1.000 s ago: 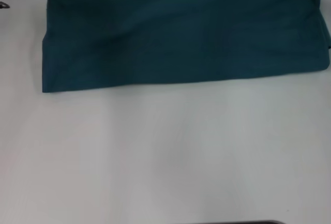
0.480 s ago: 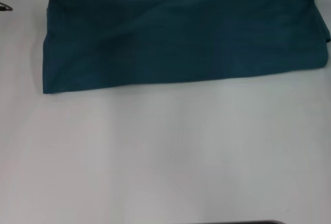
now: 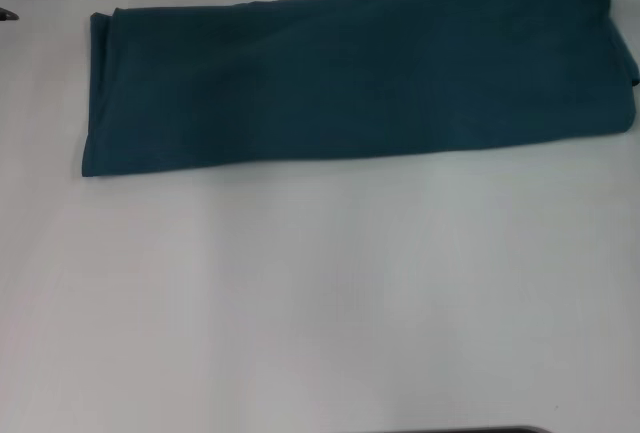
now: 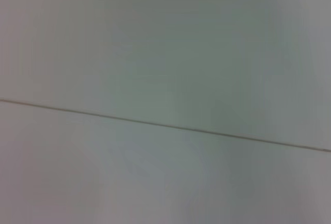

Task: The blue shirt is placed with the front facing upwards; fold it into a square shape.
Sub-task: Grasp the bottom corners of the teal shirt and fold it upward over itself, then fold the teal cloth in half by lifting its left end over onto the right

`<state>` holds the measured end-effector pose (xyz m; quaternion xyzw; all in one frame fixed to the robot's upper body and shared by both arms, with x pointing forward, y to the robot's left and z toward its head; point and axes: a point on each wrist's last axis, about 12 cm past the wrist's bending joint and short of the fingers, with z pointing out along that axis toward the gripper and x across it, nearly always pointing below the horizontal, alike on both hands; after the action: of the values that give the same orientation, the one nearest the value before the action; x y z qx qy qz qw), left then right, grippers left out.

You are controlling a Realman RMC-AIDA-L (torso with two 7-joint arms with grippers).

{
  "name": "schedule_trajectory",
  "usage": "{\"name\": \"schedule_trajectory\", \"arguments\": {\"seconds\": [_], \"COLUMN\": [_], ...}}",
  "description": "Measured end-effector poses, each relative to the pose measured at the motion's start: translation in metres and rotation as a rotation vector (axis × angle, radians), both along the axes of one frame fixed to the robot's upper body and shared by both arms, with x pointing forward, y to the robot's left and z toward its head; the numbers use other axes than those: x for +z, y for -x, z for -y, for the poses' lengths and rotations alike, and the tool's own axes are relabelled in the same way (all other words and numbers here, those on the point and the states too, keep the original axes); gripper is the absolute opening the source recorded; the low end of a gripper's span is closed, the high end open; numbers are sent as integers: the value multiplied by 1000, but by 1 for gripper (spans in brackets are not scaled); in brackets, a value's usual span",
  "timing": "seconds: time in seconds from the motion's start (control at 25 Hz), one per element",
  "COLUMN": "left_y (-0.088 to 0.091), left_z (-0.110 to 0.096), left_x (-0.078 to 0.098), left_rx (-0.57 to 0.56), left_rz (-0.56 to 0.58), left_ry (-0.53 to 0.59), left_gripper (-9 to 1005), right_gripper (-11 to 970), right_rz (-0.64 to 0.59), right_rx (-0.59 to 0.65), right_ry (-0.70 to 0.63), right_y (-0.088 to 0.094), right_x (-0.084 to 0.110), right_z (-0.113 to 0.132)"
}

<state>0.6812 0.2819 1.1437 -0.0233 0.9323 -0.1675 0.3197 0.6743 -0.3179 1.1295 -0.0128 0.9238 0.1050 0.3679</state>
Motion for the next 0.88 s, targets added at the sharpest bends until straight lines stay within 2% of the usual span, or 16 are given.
{"name": "schedule_trajectory", "arguments": {"seconds": [0.28, 0.36, 0.64, 0.68, 0.8, 0.88], "left_y": [1, 3, 12, 14, 25, 35], "left_z": [-7, -11, -25, -27, -38, -46], "left_x": [2, 4, 9, 9, 12, 15], "left_rx": [25, 36, 71, 76, 82, 63], "left_rz": [15, 19, 16, 15, 27, 50], "left_ry": [1, 7, 76, 97, 208, 316], "left_gripper": [182, 216, 493, 533, 651, 731], "right_gripper": [145, 236, 541, 583, 794, 807], "right_rz": [-11, -16, -44, -42, -1, 60], "right_rx": [-47, -60, -52, -40, 15, 82], "right_ry": [-2, -7, -114, -146, -273, -380], "right_y": [2, 2, 10, 13, 27, 42], "right_x": [5, 9, 25, 26, 31, 35], "right_z": [20, 30, 50, 52, 59, 63]}}
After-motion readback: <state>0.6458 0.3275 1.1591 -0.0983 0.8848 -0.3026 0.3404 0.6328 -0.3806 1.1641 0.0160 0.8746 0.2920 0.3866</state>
